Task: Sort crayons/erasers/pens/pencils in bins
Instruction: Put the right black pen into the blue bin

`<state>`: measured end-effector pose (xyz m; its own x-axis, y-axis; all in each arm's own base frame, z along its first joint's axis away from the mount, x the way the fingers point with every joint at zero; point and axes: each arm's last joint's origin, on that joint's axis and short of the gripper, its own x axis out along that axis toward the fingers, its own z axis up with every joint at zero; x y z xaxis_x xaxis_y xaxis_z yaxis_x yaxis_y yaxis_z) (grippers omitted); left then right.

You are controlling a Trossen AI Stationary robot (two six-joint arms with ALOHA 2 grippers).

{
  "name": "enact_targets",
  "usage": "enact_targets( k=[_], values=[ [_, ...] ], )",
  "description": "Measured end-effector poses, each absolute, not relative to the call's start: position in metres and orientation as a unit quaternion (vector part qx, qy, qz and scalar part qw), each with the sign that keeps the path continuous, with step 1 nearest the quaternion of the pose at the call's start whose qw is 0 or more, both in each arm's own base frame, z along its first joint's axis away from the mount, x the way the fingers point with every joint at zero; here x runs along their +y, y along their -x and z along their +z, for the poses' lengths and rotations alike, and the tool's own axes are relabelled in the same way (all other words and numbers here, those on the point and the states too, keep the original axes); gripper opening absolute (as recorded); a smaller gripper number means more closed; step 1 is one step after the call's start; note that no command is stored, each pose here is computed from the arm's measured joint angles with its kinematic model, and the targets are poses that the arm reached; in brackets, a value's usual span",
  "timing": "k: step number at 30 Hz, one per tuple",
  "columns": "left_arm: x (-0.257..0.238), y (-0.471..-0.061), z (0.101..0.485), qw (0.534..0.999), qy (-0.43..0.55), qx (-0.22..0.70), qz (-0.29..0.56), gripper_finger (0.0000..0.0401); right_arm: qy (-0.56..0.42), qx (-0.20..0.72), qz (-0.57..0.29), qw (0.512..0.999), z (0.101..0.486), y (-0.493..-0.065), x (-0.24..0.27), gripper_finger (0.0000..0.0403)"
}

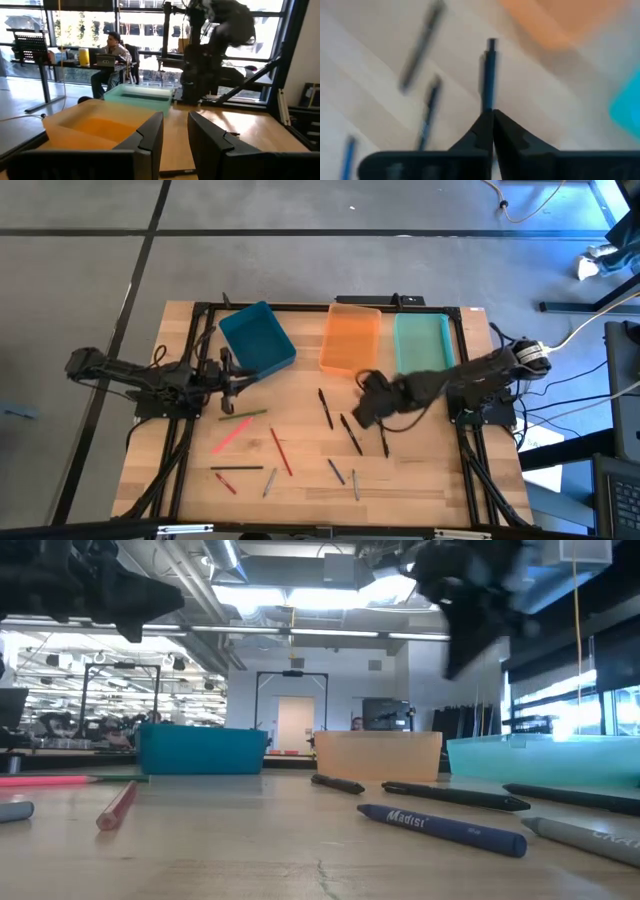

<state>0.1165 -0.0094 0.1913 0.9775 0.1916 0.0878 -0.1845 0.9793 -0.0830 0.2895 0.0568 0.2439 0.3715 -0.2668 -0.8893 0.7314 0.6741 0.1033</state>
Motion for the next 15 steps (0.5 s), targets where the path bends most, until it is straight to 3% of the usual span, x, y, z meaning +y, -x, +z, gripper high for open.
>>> enact_targets(
  k=[7, 11, 15],
  values=[
    [-0.014, -0.116, 0.192, 0.994, 0.04, -0.051, 0.083, 0.0081, -0.213, 0.382, -0.238, 0.867, 0.254, -0.341, 0.009, 0.0008],
    [-0.017, -0.115, 0.192, 0.995, 0.041, -0.05, 0.078, 0.0081, -0.206, 0.404, -0.249, 0.856, 0.252, -0.345, -0.003, 0.0008],
    [-0.018, -0.115, 0.19, 0.994, 0.04, -0.041, 0.09, 0.0081, -0.205, 0.463, -0.261, 0.822, 0.227, -0.348, -0.003, 0.0039]
  ],
)
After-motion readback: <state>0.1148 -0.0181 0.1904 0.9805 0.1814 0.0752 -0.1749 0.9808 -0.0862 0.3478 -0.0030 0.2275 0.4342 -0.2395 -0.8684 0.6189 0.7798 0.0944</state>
